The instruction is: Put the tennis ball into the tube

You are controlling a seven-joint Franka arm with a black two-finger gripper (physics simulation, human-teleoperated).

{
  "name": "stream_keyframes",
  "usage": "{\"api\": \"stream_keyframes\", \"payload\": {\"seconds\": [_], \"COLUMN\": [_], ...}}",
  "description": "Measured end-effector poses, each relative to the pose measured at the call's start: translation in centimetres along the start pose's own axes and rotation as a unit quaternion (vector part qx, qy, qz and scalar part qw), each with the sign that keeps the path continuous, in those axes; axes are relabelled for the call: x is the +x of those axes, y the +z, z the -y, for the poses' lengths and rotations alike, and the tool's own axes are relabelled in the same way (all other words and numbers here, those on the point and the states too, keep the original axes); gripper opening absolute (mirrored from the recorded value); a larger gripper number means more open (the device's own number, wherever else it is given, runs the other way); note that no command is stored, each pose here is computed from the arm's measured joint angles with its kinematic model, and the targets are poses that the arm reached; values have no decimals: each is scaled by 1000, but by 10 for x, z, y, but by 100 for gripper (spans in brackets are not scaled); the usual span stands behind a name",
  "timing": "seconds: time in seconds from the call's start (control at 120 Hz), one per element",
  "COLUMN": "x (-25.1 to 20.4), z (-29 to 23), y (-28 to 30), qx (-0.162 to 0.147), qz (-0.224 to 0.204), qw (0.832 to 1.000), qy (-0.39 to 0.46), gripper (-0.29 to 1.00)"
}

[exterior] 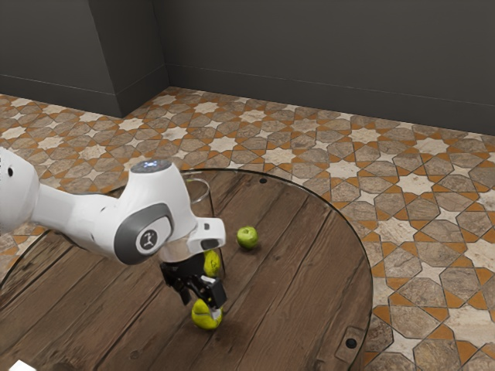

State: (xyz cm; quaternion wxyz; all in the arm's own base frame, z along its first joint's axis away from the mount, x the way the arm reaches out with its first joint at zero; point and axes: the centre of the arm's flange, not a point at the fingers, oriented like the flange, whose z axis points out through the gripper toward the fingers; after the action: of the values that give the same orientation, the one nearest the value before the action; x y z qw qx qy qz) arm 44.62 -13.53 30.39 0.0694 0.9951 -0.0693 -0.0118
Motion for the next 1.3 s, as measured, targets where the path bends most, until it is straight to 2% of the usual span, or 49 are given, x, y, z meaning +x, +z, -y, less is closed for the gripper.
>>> {"api": "stream_keyframes", "payload": {"seconds": [0.267,0.617,0.783,0.867,1.083,1.3], "x": [13,13,17,13,47,75], "z": [22,15,4,-23,-56,-39], "y": [18,41,-19,-43,-125,-214], "qx": [-12,-24,16,34,34,59], "qz": [-4,5,-63,-91,-133,-150], "qw": [999,999,997,995,991,987], "qy": [-33,-41,-30,-6,6,2], "gripper": [44,37,26,21,6,27]}}
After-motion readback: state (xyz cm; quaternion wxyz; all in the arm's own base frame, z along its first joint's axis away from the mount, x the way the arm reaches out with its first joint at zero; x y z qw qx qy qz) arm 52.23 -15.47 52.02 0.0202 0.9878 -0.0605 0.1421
